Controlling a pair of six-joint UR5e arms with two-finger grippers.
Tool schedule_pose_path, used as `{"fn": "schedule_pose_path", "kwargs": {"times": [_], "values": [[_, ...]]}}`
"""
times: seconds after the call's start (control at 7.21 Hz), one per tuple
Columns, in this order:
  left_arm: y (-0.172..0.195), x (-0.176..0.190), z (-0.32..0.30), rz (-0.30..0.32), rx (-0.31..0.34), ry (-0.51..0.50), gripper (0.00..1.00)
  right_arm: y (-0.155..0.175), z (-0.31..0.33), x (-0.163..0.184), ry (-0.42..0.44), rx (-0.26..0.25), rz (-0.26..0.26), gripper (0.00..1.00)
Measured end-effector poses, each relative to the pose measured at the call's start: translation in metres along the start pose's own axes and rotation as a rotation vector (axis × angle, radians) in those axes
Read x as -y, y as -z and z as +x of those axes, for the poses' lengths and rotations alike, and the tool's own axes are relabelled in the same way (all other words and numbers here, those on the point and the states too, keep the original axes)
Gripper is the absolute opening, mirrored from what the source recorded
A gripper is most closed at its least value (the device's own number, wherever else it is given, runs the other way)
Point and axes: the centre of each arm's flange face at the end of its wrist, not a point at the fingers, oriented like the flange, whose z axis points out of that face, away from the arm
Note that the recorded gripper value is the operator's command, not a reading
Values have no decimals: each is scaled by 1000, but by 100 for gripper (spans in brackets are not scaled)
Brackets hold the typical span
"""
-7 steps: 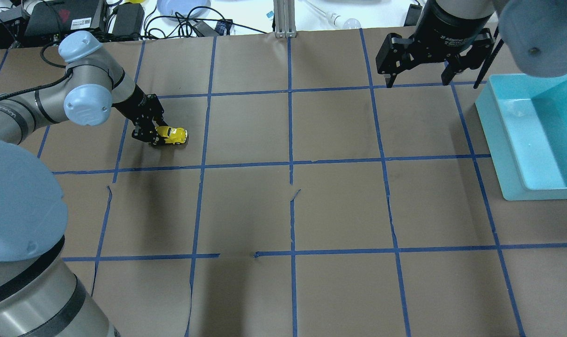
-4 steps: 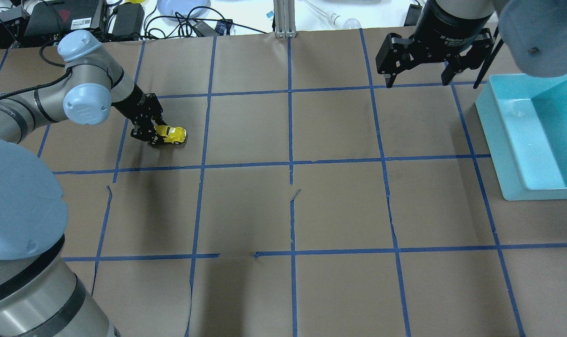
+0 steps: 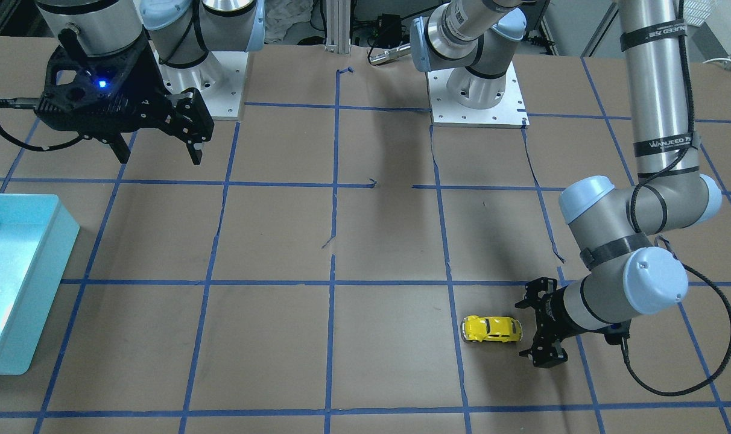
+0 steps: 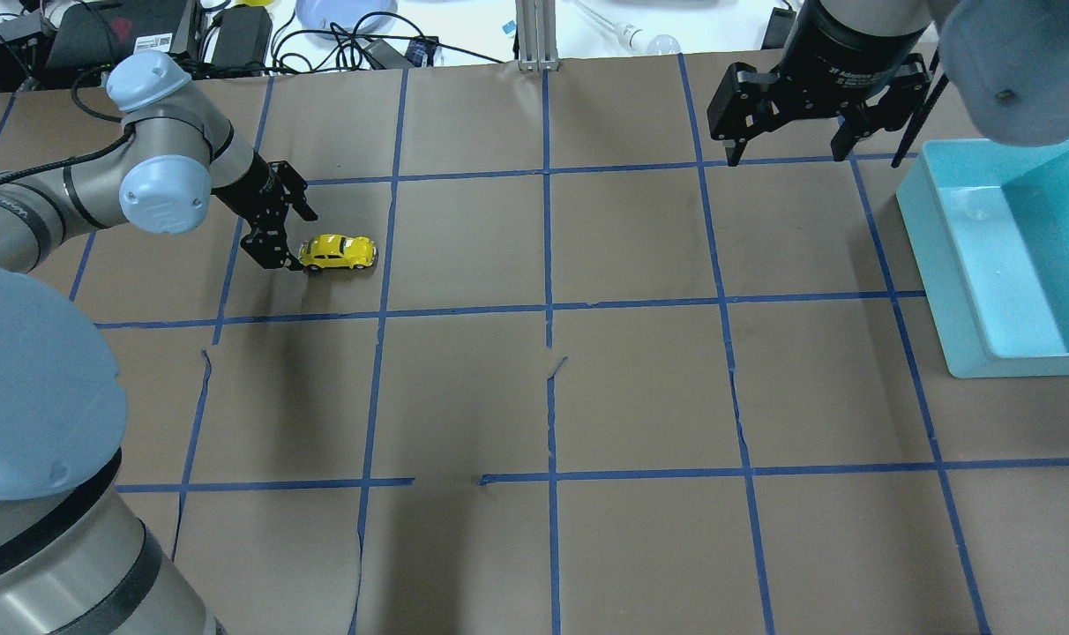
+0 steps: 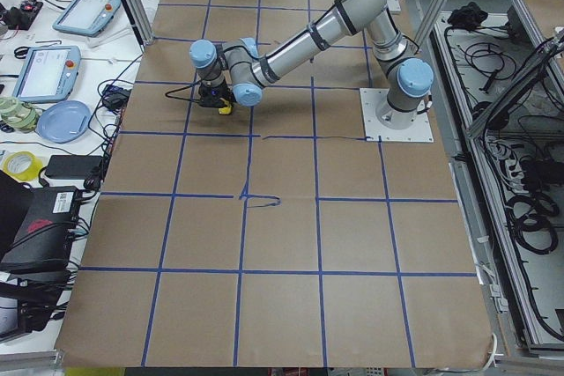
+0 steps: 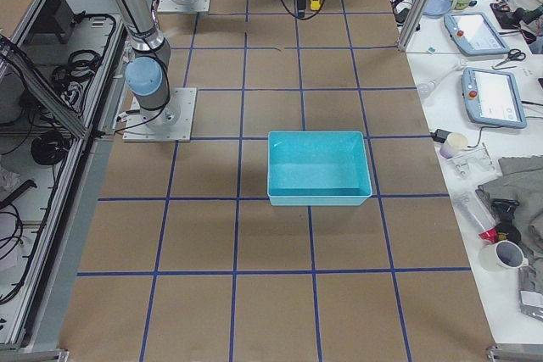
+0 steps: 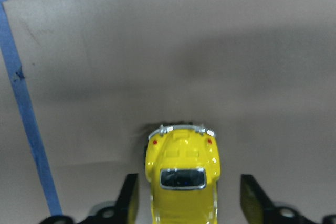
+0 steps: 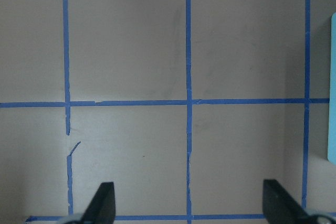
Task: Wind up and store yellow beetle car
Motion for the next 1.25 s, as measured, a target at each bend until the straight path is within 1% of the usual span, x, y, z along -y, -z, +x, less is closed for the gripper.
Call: {"fn": "schedule_pose_path", "kwargs": {"times": [0.14, 0.28, 0.42, 0.55, 0.69, 0.83, 0.97, 1.11, 1.25], "values": [[13, -3, 1, 7, -18, -14, 96, 0, 0, 0, 0, 0, 0, 100], [33, -8, 2, 19, -42, -54, 98, 0, 0, 0, 0, -1, 0, 100], [60, -12, 3, 57, -53, -144, 98, 0, 0, 0, 0, 0, 1, 100], [93, -18, 2, 124, -48, -292, 99, 1, 0, 0, 0, 0, 2, 100], [127, -30, -1, 190, -41, -461, 99, 1, 0, 0, 0, 0, 2, 100], [154, -46, -9, 238, -29, -599, 100, 1, 0, 0, 0, 0, 2, 100], [175, -60, -16, 265, -25, -718, 100, 0, 0, 0, 0, 0, 2, 100], [195, -72, -23, 283, -23, -858, 100, 0, 1, 0, 0, -1, 2, 100], [216, -88, -36, 281, 3, -1004, 100, -1, 1, 1, 0, -2, 1, 100]]}}
